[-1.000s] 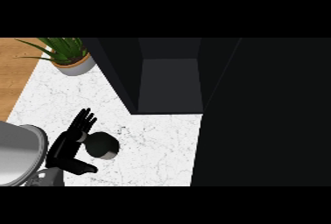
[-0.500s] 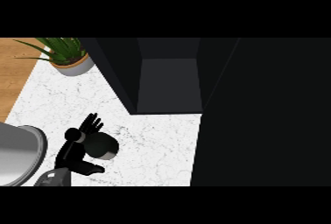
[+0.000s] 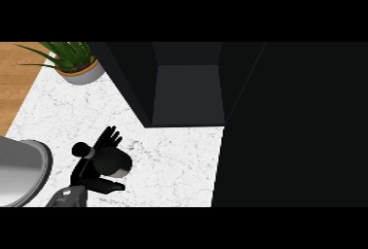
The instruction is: Pick up the wine, place it into the cabinet and close the cabinet
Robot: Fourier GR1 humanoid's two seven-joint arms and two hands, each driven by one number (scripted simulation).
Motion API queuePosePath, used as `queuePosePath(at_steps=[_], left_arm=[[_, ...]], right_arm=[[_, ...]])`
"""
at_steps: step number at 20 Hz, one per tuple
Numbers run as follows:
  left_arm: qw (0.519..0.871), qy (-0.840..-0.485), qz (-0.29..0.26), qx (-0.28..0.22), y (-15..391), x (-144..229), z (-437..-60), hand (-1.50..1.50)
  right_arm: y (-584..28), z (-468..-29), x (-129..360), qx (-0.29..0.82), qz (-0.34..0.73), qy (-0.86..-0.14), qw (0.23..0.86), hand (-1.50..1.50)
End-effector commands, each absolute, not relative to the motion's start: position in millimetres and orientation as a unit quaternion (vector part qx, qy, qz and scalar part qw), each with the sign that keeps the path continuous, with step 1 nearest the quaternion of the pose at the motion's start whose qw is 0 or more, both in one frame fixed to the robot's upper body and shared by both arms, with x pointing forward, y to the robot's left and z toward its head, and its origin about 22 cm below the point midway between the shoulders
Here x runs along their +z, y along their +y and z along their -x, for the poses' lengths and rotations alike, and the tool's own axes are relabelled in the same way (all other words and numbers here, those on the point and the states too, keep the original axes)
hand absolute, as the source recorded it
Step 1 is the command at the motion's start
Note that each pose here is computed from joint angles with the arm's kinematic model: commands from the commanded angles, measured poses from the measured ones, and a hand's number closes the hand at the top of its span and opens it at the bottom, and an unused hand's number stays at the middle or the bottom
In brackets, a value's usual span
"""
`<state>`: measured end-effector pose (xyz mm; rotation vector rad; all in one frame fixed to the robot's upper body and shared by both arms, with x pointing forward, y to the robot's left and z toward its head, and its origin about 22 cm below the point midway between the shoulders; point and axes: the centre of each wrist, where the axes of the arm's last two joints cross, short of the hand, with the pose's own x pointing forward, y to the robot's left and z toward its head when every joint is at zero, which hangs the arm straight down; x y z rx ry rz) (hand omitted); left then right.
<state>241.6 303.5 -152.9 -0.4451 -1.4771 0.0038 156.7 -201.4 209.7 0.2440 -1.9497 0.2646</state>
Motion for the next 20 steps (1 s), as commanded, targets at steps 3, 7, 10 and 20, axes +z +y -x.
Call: queuePosePath(at_steps=[3,7,10,20], left_arm=[[0.672,-0.69,0.267,0.01,283.8,-159.1,-240.9,-1.5],[0.659,-0.707,0.256,0.025,274.2,-152.6,-257.6,-1.5],[0.655,-0.708,0.262,0.037,275.0,-157.0,-251.5,1.5],[0.661,-0.686,0.301,0.047,245.0,-155.4,-262.2,1.5]], right_arm=[[-201.0,-136.4,217.4,0.11,-0.121,-0.826,0.539,-1.5],[-205.3,-143.7,203.2,0.099,-0.12,-0.827,0.54,-1.5],[-207.9,-149.0,202.9,0.106,-0.12,-0.828,0.538,-1.5],[-213.2,-142.4,210.0,0.112,-0.117,-0.821,0.547,-1.5]])
